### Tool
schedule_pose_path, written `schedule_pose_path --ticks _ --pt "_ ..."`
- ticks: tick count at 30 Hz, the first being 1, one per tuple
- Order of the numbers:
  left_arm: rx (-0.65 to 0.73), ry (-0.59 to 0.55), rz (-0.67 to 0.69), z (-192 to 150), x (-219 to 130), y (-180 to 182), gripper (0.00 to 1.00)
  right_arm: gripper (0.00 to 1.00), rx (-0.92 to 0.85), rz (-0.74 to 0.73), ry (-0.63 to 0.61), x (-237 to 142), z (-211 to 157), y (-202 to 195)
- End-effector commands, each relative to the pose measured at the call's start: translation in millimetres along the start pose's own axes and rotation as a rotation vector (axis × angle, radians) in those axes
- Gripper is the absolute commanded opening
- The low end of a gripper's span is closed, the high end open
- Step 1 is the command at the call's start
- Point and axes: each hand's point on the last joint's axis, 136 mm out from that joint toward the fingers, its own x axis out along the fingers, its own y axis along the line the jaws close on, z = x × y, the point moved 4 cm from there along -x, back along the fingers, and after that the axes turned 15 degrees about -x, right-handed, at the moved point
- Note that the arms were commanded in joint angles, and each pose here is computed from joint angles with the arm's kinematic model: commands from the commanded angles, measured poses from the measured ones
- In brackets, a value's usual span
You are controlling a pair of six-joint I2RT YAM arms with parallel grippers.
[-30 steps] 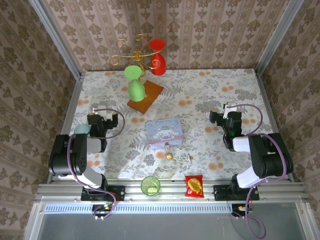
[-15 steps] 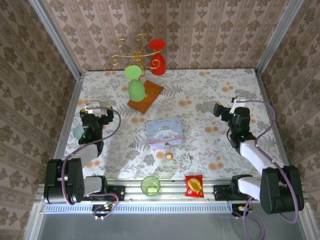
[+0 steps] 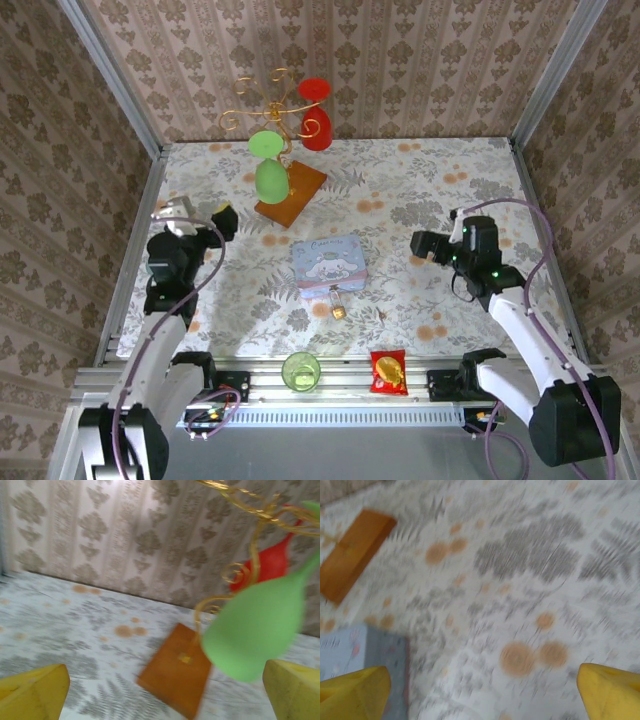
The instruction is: Unlock the padlock with the key
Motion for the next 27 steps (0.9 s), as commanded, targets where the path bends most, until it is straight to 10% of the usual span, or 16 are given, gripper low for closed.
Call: schedule_pose_path --ticks 1,17,27 --pt "-0.166 0.242 -0.091 -47.3 -12.8 -18.5 1.00 0.93 0.022 0.059 0.184 -5.4 -41.8 25.9" --pt "-0.155 0.594 -0.256 -142.2 -66.9 -79.0 1.00 0.48 -0.156 0.088 0.388 23.3 -125.8 94.0" --pt "-0.147 0.630 -0.259 -166.1 -77.6 -85.1 1.00 0.39 -0.201 0.097 0.458 28.9 -153.7 109.7"
